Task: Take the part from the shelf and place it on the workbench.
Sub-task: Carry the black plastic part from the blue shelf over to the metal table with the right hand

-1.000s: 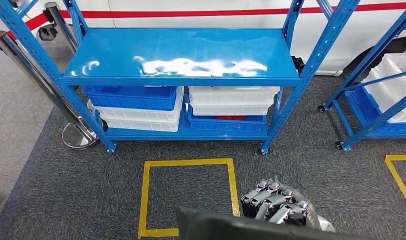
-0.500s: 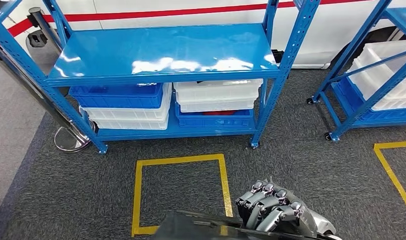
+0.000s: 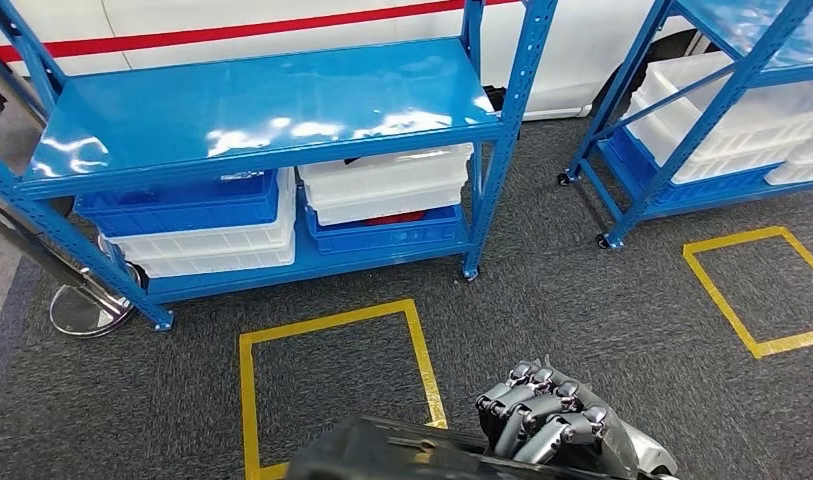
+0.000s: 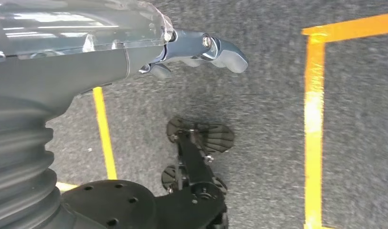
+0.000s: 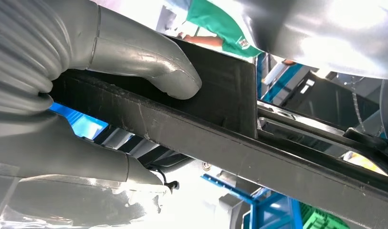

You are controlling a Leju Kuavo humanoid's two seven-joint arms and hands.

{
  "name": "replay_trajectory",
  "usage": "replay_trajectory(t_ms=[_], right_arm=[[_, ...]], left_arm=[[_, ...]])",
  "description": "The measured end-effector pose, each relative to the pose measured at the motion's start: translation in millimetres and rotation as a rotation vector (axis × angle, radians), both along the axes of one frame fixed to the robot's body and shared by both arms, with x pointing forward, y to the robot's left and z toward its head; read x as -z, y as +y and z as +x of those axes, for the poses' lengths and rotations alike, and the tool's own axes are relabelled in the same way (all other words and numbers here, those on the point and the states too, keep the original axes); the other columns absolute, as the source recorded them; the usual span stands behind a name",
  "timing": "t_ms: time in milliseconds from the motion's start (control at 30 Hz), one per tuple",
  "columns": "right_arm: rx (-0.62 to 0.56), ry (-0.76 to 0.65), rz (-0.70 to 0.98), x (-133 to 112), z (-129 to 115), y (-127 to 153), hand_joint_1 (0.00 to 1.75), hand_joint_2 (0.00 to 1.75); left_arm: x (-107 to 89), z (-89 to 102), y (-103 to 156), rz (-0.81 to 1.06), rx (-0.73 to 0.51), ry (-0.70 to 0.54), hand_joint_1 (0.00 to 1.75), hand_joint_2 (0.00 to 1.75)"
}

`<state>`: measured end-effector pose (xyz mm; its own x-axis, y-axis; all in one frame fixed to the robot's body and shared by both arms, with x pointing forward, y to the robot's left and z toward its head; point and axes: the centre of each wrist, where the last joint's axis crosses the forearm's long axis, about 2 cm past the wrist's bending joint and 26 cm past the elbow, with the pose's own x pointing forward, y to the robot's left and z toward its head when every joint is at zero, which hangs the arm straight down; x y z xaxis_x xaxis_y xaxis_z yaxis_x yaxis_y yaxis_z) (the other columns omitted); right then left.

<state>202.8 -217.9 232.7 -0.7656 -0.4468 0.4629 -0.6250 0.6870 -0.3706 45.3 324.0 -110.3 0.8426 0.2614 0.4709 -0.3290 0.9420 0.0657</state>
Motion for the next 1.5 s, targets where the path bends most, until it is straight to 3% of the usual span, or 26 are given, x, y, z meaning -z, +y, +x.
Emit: replay_trajectory(t_ms=[733, 1500], right_arm=[[-0.021, 0.024, -0.002, 4, -9, -3, 1.75, 1.75], [-0.086, 0.054, -0.014, 5, -12, -11, 1.75, 1.75]], left_arm=[[0.3, 0.3, -7, 0.031, 0.032, -0.048, 0.00, 1.75], [0.6, -5.4, -1, 0.040, 0.004, -0.019, 0.00, 1.75]])
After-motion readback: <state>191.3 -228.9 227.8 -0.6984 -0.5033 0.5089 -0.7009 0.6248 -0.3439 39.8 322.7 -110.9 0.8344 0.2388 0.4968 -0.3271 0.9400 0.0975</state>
